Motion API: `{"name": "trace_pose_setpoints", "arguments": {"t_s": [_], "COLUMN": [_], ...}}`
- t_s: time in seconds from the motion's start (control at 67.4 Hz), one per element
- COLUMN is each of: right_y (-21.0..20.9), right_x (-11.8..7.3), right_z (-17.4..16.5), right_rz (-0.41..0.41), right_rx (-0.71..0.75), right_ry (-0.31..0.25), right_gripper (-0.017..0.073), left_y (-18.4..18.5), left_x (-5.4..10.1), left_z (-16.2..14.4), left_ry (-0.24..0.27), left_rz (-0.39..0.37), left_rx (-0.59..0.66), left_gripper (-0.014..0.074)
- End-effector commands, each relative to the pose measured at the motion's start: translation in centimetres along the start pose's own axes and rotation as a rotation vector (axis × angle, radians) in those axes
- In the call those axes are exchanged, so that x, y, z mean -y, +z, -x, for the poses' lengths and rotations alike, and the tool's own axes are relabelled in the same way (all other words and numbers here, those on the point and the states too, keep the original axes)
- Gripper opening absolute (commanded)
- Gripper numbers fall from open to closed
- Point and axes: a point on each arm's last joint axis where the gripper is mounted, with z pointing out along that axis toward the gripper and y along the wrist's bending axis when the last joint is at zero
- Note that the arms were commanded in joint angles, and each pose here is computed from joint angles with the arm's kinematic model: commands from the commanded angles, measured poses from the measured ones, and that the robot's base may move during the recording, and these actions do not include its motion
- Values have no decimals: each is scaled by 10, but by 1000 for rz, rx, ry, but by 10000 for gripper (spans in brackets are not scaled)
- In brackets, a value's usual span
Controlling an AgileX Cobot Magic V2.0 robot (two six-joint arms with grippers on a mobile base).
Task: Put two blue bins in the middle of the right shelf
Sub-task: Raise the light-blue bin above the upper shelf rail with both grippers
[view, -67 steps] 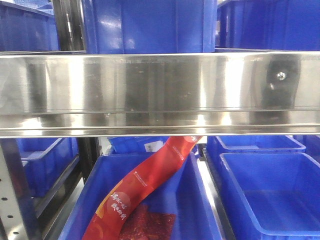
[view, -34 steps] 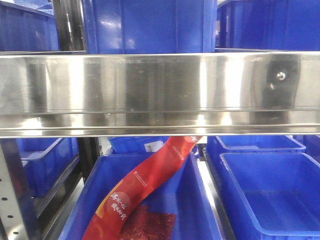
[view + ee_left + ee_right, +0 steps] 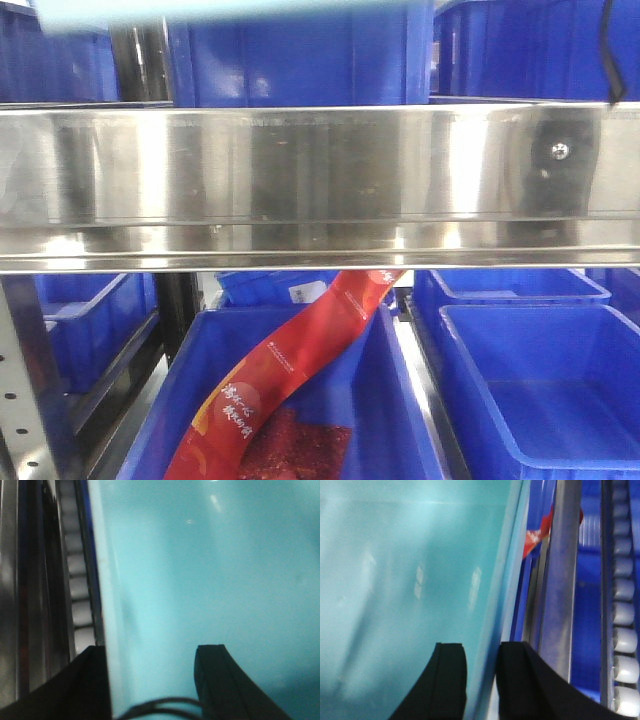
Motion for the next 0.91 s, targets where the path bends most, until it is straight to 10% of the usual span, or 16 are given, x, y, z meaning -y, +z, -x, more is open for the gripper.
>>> {"name": "trace_pose_setpoints", "arguments": {"t_s": [0.0, 0.416, 0.579, 0.891], "right_y": [10, 56, 57, 56], "right_x": [-1, 3, 6, 8], "right_z": [8, 6, 6, 6], "right_rz": [9, -10, -32, -61], "right_rx": [60, -30, -29, -21], "right_ry": [10, 17, 9, -3], "right_gripper": [-162, -162, -139, 578], "left_y": [6, 31, 32, 31], "left_x": [11, 0, 0, 2], "left_z": [-3, -19, -16, -10], "left_ry": [15, 25, 25, 21], "left_rz": [-82, -11, -13, -24], "left_rx": [8, -90, -63, 5], "left_gripper": [-111, -105, 50, 570]}}
